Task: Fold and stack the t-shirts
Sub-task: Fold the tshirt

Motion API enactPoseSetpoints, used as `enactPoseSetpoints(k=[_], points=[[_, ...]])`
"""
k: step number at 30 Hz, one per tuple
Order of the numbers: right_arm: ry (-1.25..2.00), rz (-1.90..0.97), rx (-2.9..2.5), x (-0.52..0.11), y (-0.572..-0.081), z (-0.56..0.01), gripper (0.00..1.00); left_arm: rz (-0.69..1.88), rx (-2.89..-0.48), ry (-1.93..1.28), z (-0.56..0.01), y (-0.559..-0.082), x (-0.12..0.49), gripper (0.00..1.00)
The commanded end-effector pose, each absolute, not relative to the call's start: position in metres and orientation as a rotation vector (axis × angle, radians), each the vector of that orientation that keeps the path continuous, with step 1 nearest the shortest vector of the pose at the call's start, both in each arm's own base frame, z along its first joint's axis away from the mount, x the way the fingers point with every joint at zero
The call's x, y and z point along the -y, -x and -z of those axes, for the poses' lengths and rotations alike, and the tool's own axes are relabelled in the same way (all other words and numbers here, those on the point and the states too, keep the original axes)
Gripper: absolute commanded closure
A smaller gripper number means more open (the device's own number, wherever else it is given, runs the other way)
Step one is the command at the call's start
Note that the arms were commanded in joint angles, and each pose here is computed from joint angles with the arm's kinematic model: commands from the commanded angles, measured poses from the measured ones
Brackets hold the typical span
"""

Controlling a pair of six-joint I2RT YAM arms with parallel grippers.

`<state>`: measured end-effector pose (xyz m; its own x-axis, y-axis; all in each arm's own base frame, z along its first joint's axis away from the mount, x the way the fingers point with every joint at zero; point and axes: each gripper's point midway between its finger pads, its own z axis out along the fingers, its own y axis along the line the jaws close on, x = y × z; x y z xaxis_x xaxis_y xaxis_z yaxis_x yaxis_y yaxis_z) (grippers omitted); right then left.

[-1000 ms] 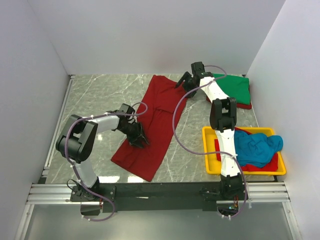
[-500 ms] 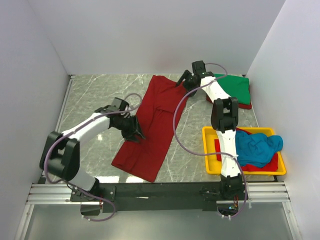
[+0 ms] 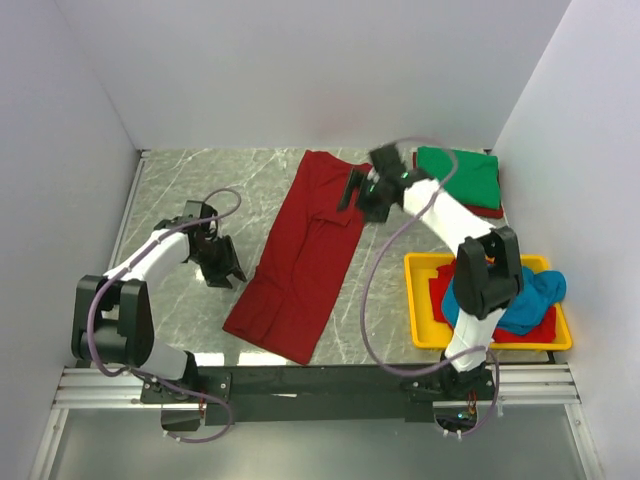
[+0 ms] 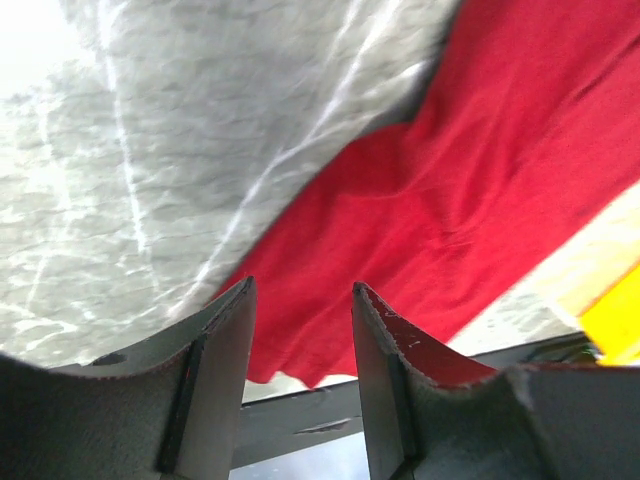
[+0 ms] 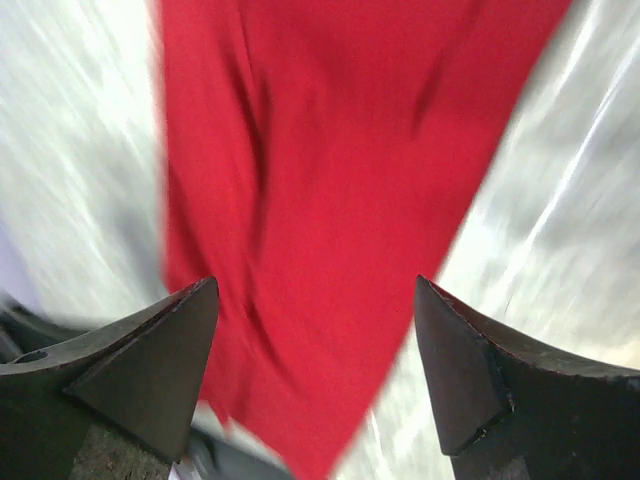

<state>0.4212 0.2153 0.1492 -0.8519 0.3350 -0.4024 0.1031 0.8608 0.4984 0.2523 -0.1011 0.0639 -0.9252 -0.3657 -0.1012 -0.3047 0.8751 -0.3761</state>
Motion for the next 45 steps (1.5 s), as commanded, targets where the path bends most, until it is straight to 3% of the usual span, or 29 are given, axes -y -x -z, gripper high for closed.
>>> enactPoseSetpoints(k=[1, 12, 24, 34, 45], points=[[-0.209, -0.600, -2.694, -0.235, -0.357, -0.111, 0.15, 0.437, -2.901, 0.458, -0.058, -0.237, 0.088, 0.51], [0.025, -0.625, -2.867, -0.282, -0.231, -0.095, 0.15, 0.137, -2.881, 0.611, -0.058, -0.209, 0.053, 0.55], [0.411, -0.721, -3.037, -0.319, -0.125, -0.074, 0.20, 0.099, -2.987, 0.593, -0.046, -0.183, 0.063, 0.56], [0.550, -0.763, -3.098, -0.340, -0.071, -0.054, 0.27, 0.138, -2.970, 0.625, -0.047, -0.174, 0.066, 0.57], [0.541, -0.728, -3.129, -0.346, -0.062, -0.031, 0.42, 0.177, -2.977, 0.595, -0.047, -0.175, 0.071, 0.57]])
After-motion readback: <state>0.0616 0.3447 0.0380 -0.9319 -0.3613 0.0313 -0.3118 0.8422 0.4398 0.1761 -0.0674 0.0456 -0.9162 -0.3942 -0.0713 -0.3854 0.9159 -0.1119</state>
